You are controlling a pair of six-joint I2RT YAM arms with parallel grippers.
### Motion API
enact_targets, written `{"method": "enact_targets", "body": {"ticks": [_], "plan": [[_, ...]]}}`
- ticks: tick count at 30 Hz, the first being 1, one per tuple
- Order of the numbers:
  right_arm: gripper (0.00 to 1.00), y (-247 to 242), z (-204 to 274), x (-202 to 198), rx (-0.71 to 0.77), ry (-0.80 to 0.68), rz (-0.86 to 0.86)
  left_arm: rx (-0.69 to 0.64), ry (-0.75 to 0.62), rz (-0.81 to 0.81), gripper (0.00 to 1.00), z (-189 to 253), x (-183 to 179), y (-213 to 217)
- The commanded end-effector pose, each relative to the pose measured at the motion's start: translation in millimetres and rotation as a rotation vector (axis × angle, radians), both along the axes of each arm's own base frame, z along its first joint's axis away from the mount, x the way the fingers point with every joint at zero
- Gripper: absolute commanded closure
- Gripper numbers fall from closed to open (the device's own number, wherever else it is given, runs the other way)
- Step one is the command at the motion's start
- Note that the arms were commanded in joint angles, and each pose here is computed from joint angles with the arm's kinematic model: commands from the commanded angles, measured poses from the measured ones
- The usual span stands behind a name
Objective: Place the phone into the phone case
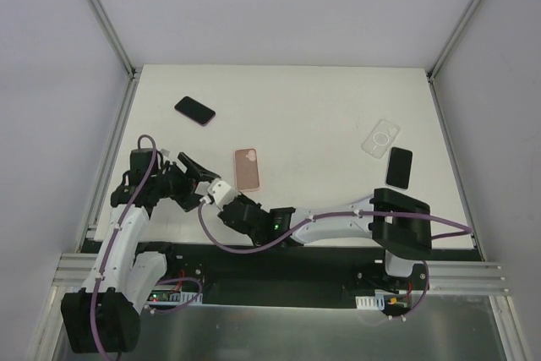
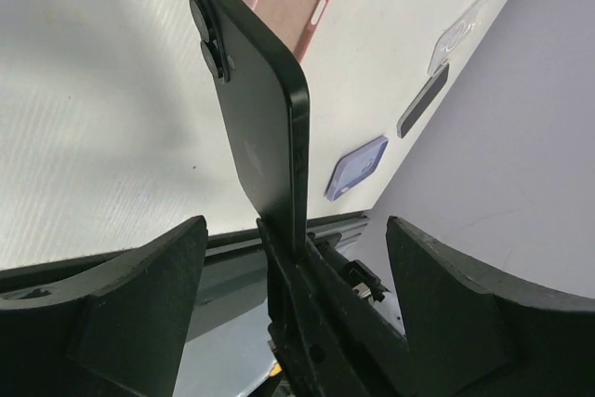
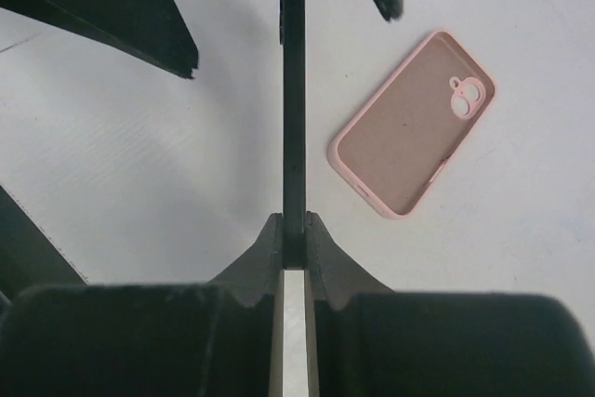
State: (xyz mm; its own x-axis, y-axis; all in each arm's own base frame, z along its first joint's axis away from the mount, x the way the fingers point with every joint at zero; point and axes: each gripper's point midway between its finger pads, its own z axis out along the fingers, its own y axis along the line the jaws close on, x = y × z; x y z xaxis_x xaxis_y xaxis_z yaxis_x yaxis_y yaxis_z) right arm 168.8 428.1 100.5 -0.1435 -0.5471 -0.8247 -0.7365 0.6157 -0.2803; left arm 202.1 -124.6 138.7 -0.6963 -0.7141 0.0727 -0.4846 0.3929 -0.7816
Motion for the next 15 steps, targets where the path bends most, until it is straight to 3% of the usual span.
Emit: {"method": "enact_targets", "body": {"ticks": [1,7,15], "plan": [[0.99,20,46,6,0.061,-0.144,-0.054,-0.017,0.057,0.051,0.25,-2,-4,-2],[0.99,29,51,-5,0.017,-0.219,-0.051,-0.017,0.108,0.069,0.35,-16,-12,-3],[0.99,30,59,-10,-0.022,-0.282,-0.063,0.009,0.114,0.071,0.64,-25,-14,-1]]}}
